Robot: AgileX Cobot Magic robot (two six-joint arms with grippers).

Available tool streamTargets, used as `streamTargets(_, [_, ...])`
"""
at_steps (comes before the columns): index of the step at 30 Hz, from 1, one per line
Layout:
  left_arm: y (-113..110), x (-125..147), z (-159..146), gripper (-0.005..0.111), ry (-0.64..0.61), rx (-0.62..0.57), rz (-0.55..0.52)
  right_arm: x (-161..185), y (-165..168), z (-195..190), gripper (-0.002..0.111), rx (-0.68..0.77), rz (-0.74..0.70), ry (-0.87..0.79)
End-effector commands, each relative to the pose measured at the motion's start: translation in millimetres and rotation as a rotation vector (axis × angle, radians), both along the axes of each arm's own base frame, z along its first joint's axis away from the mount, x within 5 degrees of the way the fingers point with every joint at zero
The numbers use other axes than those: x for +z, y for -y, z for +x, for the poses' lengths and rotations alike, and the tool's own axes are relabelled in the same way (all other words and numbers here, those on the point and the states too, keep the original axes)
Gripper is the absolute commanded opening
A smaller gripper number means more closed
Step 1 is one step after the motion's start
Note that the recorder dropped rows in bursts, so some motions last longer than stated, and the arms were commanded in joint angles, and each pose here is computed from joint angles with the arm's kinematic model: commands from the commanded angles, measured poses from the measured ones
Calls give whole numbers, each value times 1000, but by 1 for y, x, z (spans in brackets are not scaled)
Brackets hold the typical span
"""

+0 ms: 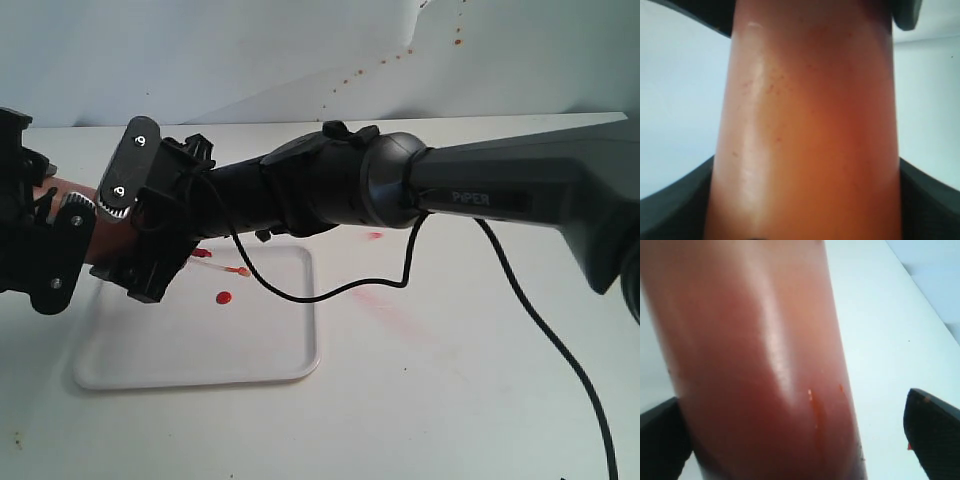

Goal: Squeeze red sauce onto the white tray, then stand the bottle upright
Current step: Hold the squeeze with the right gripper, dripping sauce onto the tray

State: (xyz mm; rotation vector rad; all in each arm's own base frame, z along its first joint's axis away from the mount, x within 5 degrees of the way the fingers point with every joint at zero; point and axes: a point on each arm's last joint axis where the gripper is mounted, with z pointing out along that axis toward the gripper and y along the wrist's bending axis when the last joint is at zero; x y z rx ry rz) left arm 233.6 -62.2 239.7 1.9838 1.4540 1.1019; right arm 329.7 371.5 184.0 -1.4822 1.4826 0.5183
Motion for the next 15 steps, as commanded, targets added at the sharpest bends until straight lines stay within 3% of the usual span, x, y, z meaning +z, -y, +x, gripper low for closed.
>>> streamTargets(1, [2, 5, 0, 0, 27, -14, -20, 15, 0, 0, 105, 0, 22, 33])
streamTargets(11, [2, 5, 0, 0, 27, -17, -21, 17, -2, -3, 103, 13, 70, -17])
streamTargets(13, [2, 5, 0, 0, 27, -17, -21, 17, -4, -5, 92, 23, 73, -20])
streamTargets(15, [2, 5, 0, 0, 27, -17, -21, 17, -6, -8, 72, 33, 69, -17])
